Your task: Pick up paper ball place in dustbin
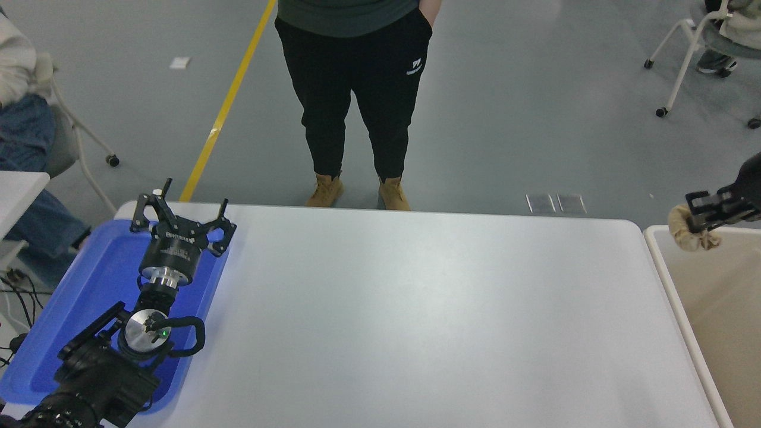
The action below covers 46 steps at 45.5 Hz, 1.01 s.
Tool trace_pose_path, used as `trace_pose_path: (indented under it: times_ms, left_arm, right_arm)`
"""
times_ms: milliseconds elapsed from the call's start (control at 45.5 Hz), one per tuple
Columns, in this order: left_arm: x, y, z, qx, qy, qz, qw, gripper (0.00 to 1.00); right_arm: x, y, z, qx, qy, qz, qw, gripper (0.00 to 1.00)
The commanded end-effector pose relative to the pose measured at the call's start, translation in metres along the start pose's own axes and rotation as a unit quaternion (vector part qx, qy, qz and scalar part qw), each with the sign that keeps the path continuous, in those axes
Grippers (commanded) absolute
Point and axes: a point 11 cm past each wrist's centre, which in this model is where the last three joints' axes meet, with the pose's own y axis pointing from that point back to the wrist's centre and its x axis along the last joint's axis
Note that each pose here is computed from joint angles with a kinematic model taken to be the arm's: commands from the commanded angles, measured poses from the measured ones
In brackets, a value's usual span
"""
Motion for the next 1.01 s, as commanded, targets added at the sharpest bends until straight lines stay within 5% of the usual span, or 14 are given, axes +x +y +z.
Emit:
trace_pose_path:
  times_ms: [0,330,835,901,945,989]
  left_arm:
    - [0.0,0.0,0.0,0.0,0.0,0.0,1.0,1.0]
    - [0.0,0.0,0.0,-0.001,0.0,0.0,1.0,1.0]
    - [0.0,0.0,0.0,-0.001,0.0,0.0,1.0,1.0]
    - [0.0,0.0,0.0,-0.001,0.0,0.001,1.0,1.0]
    - [0.0,0.0,0.0,-0.001,0.0,0.001,1.0,1.0]
    - [0.0,0.0,0.0,-0.001,0.0,0.0,1.0,1.0]
  right_arm:
    - [-0.034,-0.053,0.079,-0.087,-0.013,0.024,0.996,0.11]
    - [-0.079,-0.137,0.097,-0.137,0.053,0.071,0.987,0.11]
    - [-0.125,-0.207,0.048,-0.117,0.044,0.097,0.987,0.14]
    - [-0.127,-0.211,0.041,-0.113,0.044,0.103,0.987,0.23]
    - [-0.128,-0.213,0.039,-0.111,0.045,0.105,0.987,0.46]
    - [-0.13,-0.214,0.039,-0.111,0.042,0.106,0.987,0.5]
